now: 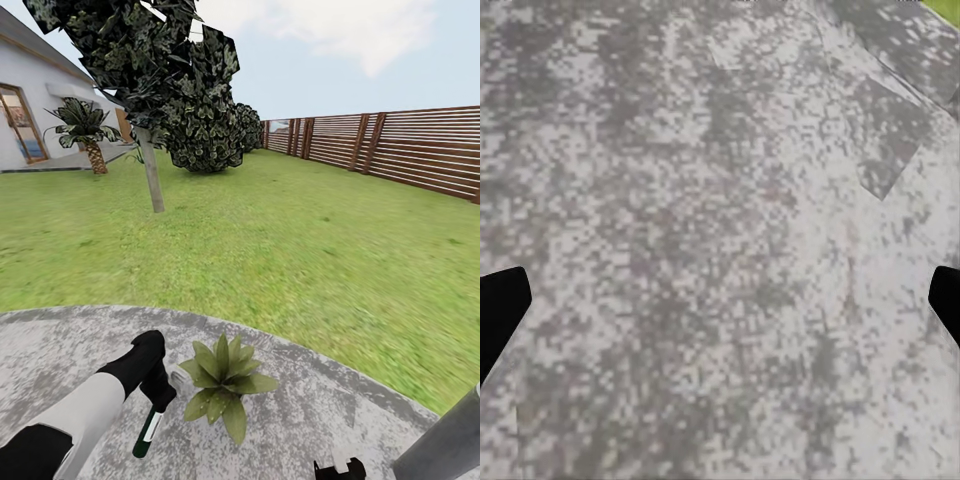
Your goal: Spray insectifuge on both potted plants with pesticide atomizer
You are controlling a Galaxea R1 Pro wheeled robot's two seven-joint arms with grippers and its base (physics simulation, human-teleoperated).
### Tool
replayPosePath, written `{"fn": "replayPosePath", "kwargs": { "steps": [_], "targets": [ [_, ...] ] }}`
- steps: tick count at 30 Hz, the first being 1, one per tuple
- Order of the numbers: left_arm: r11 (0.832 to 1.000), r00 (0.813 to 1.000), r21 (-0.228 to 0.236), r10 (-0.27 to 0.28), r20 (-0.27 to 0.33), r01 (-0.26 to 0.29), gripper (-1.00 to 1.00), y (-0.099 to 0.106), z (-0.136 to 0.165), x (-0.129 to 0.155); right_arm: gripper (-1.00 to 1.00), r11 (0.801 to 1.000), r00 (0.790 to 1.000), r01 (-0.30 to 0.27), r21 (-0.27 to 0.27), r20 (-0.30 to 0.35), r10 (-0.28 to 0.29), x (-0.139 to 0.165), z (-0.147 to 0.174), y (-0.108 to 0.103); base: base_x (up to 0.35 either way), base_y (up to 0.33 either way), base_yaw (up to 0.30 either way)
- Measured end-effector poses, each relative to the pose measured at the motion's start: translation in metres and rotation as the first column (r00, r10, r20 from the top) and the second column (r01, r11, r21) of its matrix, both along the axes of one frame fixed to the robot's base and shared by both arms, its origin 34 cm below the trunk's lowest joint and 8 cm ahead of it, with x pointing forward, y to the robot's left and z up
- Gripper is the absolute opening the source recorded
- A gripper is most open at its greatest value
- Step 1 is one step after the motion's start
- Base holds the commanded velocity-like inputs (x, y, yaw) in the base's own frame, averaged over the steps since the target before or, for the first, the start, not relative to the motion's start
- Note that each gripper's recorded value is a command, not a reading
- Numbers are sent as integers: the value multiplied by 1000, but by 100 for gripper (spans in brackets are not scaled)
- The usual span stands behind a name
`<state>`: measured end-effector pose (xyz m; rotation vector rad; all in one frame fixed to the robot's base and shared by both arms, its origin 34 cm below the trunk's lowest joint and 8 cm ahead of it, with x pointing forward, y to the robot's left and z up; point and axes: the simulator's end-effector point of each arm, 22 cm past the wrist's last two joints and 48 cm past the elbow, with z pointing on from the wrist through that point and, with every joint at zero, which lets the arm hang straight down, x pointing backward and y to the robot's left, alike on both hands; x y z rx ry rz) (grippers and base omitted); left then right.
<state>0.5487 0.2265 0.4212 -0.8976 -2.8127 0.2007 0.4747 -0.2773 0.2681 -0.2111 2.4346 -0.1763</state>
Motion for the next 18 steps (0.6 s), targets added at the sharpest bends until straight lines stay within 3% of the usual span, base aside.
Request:
{"fn": "replayPosePath", "kwargs": {
  "steps": [8,12,18],
  "targets": [
    [999,999,36,28,-15,-28,-100,32,-5,-6,100,1000,1000,-2,-1,-2,2,-1,0,0,1,0,0],
    [1000,998,25,20,-58,-18,-100,24,-22,-33,100,1000,1000,-2,-1,-2,2,-1,-1,0,0,0,0],
    [999,1000,44,9,-2,-9,-100,24,-19,-18,100,1000,1000,-2,-1,-2,2,-1,-1,0,0,0,0]
  ]
}}
